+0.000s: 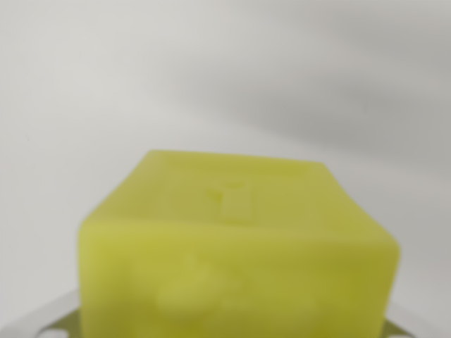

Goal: Pick yellow cube

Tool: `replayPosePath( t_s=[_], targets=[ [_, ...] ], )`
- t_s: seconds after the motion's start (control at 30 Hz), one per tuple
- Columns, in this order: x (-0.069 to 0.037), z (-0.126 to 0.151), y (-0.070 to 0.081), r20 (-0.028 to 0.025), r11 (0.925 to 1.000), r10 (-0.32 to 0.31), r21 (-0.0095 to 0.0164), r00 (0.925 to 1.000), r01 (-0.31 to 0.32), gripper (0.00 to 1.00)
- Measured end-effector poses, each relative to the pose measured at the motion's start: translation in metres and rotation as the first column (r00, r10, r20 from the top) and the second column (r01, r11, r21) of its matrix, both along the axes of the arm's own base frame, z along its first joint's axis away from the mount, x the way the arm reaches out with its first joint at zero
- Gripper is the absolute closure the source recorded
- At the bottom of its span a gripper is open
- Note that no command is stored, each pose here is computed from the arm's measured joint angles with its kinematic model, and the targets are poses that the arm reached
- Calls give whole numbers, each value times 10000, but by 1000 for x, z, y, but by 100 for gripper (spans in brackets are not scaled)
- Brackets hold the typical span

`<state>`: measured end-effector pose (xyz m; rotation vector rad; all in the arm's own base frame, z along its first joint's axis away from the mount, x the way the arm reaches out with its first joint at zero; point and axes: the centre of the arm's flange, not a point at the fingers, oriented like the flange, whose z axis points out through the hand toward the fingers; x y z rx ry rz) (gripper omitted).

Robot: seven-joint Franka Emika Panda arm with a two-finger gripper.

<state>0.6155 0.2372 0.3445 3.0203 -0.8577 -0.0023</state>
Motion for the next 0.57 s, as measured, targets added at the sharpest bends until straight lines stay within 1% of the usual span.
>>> replayPosePath(
  t_s=[0.27,0.57],
  targets=[
    [0,18,0,3,10000,-1,1,10000,1,100],
    [0,19,0,0,10000,-1,1,10000,1,100]
  ],
)
